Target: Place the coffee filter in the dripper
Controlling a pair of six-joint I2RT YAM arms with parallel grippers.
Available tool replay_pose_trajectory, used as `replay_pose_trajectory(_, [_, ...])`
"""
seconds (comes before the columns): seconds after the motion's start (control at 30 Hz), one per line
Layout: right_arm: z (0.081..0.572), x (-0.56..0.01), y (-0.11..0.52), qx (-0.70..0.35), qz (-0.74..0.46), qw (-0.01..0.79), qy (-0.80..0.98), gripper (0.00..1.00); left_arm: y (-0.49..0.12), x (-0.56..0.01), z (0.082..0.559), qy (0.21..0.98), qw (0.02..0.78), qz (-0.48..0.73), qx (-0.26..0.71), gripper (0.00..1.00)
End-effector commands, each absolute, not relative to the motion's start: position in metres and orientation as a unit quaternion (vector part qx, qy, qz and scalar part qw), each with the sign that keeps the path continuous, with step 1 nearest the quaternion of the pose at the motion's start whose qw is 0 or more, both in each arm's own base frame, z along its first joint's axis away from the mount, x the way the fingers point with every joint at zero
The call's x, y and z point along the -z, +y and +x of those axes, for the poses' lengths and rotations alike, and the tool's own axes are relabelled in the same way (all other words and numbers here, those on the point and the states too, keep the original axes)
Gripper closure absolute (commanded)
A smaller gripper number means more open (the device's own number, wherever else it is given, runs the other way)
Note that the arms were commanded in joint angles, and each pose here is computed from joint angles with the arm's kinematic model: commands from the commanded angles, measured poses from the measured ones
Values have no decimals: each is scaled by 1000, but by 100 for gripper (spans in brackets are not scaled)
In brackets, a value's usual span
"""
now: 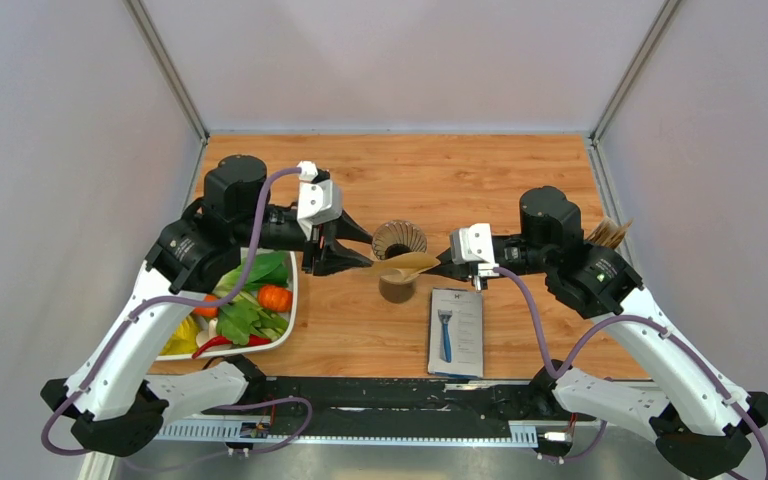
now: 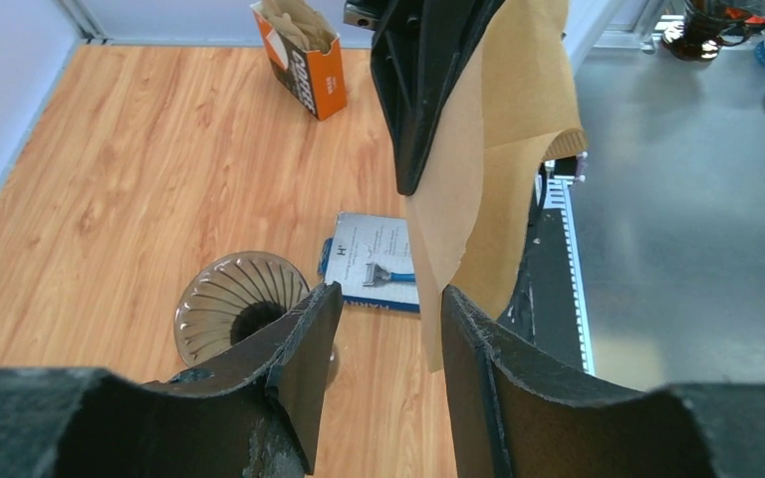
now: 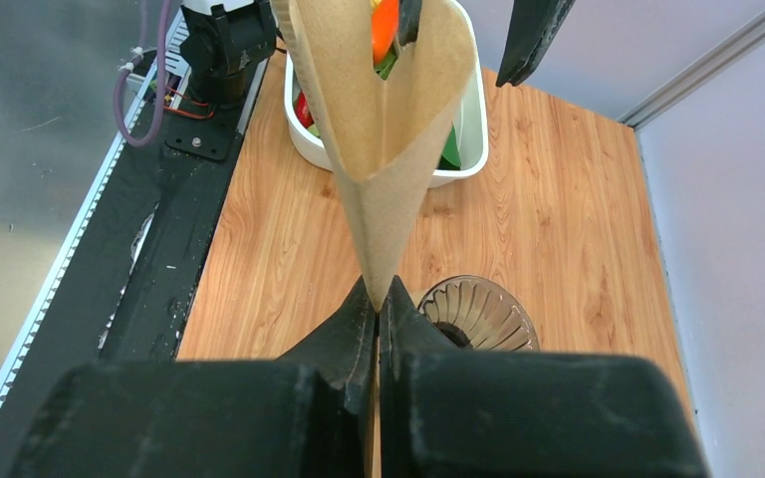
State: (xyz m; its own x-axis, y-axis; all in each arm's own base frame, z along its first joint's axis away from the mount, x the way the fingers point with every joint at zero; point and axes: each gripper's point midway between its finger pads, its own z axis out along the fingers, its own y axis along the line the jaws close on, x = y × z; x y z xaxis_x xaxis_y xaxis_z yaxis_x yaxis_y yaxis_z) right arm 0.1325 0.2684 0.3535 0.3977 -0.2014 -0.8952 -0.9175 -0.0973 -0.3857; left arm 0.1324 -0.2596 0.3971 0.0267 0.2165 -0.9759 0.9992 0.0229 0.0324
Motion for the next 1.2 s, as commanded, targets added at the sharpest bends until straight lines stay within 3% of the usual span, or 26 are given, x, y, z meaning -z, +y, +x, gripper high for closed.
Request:
replay_pose_trajectory(0.0, [130,-370,270,-343,-656,539,402,100,-263,-400,145,554,479,541,412,51])
replay_pose_trajectory(0.17, [132,-369,271,-342,-654,538,408,97,-265,-394,148,563,472,539,412,56])
replay_pose_trajectory(0.47, [135,-369,274,-337,-651,539,414,96,-274,-385,149,568,460,543,414,51])
replay_pose_trajectory(0.6, [133,-369,275,-340,-652,538,413,94,-278,-386,146,560,456,544,428,60])
replay_pose_trajectory(0.63, [133,-369,275,-342,-650,537,414,91,-280,-388,143,553,455,546,436,71])
replay_pose_trajectory(0.67, [132,-369,275,-345,-649,536,416,80,-280,-387,141,550,453,547,440,80])
replay_pose_trajectory(0.7, [131,-368,276,-349,-648,533,418,63,-281,-389,137,538,451,553,450,94])
replay_pose_trajectory(0.77, [129,-366,275,-357,-642,527,427,38,-281,-388,129,522,450,559,461,99])
replay_pose_trajectory(0.9, [118,-367,269,-382,-625,515,444,6,-278,-390,131,494,482,575,439,100])
replay_pose_trajectory(0.97, [112,-371,267,-396,-612,510,456,0,-276,-391,131,479,490,594,423,100])
replay_pose_trajectory(1.17, [112,-370,267,-412,-596,494,481,0,-279,-395,132,473,482,605,422,100])
